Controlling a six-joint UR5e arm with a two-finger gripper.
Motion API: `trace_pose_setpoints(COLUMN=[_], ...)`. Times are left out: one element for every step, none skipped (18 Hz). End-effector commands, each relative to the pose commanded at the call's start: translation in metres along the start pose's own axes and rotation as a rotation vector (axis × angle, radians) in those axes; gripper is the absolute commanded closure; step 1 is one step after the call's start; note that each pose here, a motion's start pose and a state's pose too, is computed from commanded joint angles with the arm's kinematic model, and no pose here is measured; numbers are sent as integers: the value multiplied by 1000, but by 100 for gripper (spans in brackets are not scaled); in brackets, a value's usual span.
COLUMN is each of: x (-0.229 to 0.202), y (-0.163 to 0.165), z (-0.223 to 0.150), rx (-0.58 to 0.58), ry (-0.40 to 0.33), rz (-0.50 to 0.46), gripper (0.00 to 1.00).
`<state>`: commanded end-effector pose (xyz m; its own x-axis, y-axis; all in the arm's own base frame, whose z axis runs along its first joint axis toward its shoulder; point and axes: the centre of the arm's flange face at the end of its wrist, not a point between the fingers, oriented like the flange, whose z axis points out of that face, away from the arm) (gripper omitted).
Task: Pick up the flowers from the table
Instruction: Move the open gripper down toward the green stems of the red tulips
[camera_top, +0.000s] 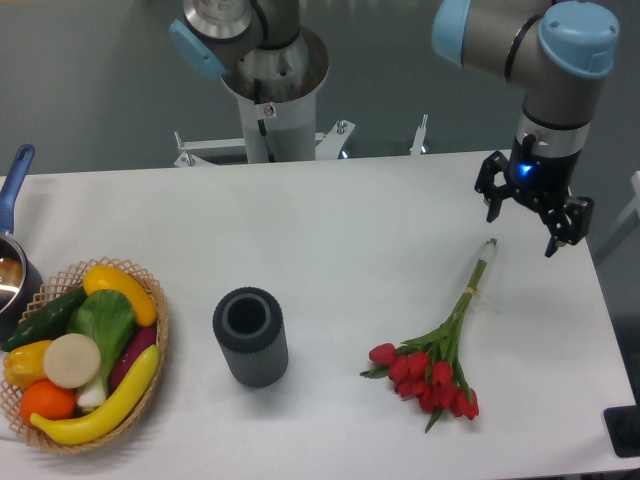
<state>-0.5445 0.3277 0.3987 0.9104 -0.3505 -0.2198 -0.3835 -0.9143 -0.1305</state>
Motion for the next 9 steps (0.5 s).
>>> trace_pose_setpoints(x=[-1,0,-1,0,3,8,13,15,16], y=[2,1,1,1,3,5,5,6,6], z=[-1,0,-1,2,8,16,22,25,26], rx=[1,1,10,30,48,57,61,58,59], ry=[0,1,0,6,17,29,38,43,46], rz=[-1,0,-3,-13,-25,-30,-32,-33,-36], gripper=[0,0,0,0,0,0,0,0,0])
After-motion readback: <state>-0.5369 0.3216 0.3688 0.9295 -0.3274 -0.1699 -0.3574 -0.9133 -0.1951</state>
